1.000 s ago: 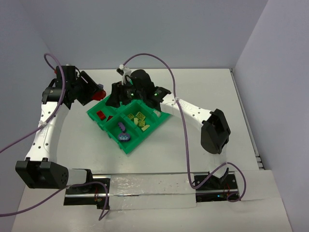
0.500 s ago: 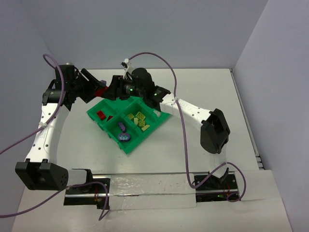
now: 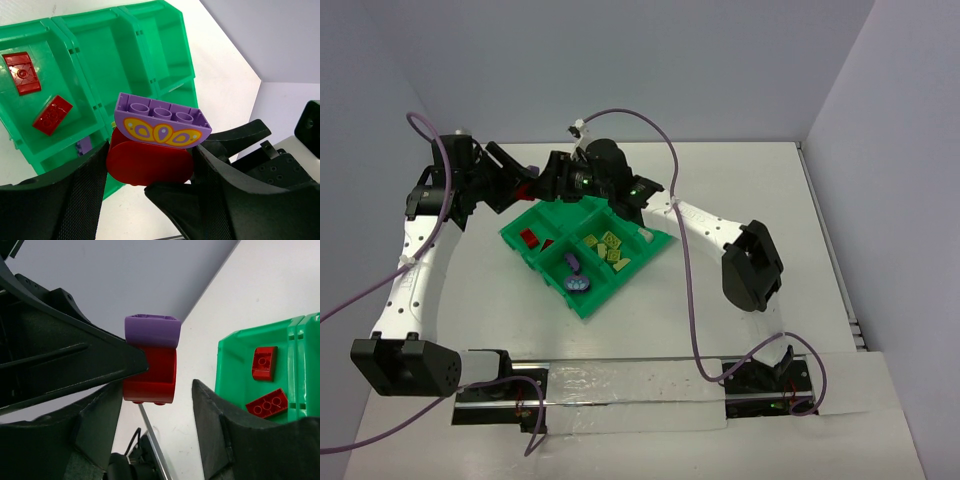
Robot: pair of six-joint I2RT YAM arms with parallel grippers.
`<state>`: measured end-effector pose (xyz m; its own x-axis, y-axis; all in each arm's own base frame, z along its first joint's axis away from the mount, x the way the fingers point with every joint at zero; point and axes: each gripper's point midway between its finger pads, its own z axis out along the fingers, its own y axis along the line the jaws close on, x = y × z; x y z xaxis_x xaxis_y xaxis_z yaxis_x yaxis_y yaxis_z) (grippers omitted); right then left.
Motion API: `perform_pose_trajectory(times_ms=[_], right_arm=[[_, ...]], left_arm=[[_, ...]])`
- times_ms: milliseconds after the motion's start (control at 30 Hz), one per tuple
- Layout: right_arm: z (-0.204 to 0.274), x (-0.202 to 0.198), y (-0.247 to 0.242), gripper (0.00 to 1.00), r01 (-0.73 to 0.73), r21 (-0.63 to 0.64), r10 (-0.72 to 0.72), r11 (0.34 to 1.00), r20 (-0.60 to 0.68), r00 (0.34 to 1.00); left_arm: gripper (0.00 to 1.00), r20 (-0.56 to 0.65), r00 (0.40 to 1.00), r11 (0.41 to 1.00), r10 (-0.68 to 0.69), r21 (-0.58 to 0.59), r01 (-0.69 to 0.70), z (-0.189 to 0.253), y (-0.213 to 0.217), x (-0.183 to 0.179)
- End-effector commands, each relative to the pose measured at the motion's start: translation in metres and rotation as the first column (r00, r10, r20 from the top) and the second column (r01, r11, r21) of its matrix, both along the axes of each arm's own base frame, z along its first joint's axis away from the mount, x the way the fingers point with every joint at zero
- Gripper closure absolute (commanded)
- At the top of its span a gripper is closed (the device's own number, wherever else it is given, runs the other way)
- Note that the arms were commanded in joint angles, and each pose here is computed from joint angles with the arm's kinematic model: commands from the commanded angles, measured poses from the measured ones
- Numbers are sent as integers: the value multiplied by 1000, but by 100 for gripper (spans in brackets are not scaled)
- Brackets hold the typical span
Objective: Sort the legos into containers by color
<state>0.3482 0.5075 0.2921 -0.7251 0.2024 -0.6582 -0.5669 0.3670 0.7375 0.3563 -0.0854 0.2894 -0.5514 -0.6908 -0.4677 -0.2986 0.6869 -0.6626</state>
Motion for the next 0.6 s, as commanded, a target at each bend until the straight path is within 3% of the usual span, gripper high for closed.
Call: perform_pose_trajectory(times_ms=[0,100,267,333,567], right_arm=[[34,8,6,41,-2,85,-3,996,57,998],[36,6,8,54,-19,94,14,995,60,998],[39,4,7,67,-31,116,23,993,67,997],[39,4,7,79,-35,123,28,992,65,998],[34,5,2,95,-32,128,27,991,43,999]], left_arm=[[55,66,998,1000,-15,-18,16,18,-2,0],[55,61,998,1000,-19,-22,21,16,-3,-1],[54,61,998,1000,-17,-17,18,15,-2,0],[52,62,998,1000,-21,-16,22,15,-2,0],[1,49,998,999,-43,-5,44,13,-3,4]])
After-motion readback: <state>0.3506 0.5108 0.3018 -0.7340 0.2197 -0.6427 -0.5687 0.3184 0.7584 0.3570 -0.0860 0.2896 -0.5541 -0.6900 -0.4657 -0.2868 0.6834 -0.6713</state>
